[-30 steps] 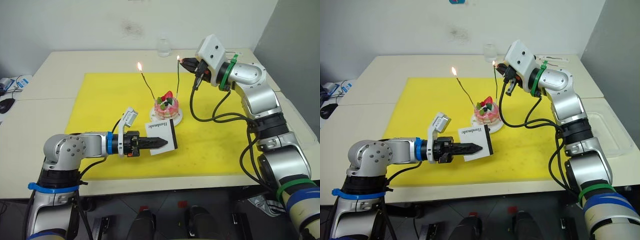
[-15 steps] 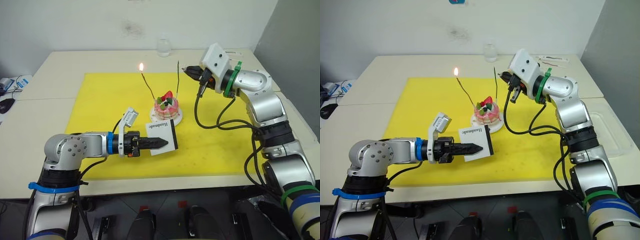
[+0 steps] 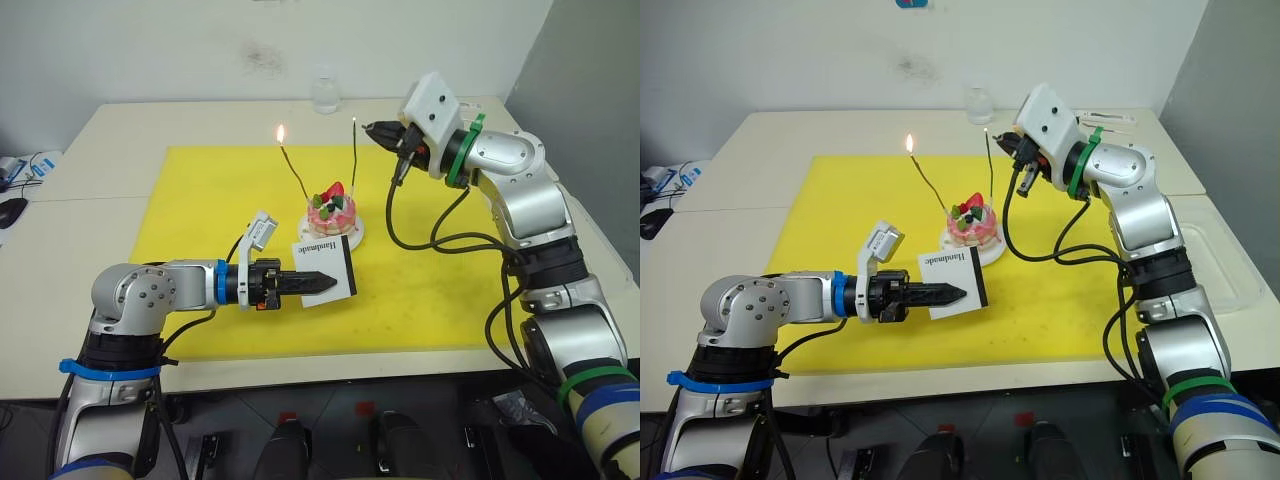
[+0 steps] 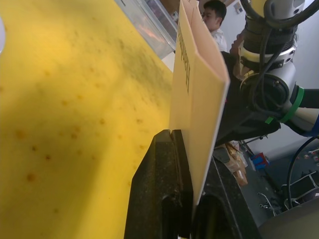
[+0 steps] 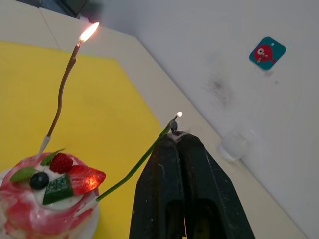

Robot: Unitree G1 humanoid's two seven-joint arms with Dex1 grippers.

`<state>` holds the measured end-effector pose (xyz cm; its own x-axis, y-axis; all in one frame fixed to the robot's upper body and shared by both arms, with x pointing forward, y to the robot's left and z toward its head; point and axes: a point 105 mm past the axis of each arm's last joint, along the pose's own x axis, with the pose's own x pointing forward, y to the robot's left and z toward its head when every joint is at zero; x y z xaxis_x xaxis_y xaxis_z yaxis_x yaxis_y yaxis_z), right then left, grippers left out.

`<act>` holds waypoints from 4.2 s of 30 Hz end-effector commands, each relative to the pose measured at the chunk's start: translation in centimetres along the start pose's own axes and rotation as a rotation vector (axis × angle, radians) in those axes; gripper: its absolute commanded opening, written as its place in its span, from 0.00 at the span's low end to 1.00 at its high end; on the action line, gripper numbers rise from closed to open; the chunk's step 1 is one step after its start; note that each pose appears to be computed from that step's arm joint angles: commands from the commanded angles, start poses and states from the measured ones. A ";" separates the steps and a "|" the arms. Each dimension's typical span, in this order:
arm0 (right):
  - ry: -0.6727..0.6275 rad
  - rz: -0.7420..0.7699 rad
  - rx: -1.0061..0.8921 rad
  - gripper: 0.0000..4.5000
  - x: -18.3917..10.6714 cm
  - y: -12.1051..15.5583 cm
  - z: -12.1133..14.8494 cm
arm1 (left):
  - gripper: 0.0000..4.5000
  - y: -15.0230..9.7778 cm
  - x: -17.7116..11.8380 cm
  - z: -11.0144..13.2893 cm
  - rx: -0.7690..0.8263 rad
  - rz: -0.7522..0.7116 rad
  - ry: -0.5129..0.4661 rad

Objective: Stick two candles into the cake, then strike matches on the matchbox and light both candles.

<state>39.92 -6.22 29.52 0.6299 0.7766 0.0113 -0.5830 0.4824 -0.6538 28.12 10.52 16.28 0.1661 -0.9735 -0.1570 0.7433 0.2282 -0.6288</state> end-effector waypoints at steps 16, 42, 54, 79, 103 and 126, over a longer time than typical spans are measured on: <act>-0.001 0.020 -0.048 0.00 -3.5 -0.6 0.8 | 0.00 -0.5 -0.4 0.3 0.035 -0.007 -0.008; 0.665 -0.459 0.299 0.00 -23.5 -5.8 -14.5 | 0.00 -0.7 0.5 -0.1 0.070 -0.058 0.045; 0.711 -0.574 0.409 0.45 -25.5 -6.7 -17.3 | 0.00 -0.7 -0.1 -0.2 0.068 -0.037 0.040; 0.173 0.357 0.286 0.99 -13.4 7.8 -4.9 | 0.00 1.7 0.8 -2.6 -0.063 0.067 0.166; 0.137 0.418 0.276 1.00 -11.9 9.8 -4.8 | 0.65 4.7 0.1 -1.6 -0.287 0.229 0.098; 0.294 -0.400 0.418 1.00 -12.9 3.7 -13.2 | 1.00 9.5 -13.5 5.7 0.579 1.219 -0.407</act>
<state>35.95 -19.42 15.39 0.8967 0.4254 -0.1223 -0.4426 0.8639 -0.2404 36.64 25.02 15.57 0.9715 -0.1886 -0.1438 0.1996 0.9776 0.0662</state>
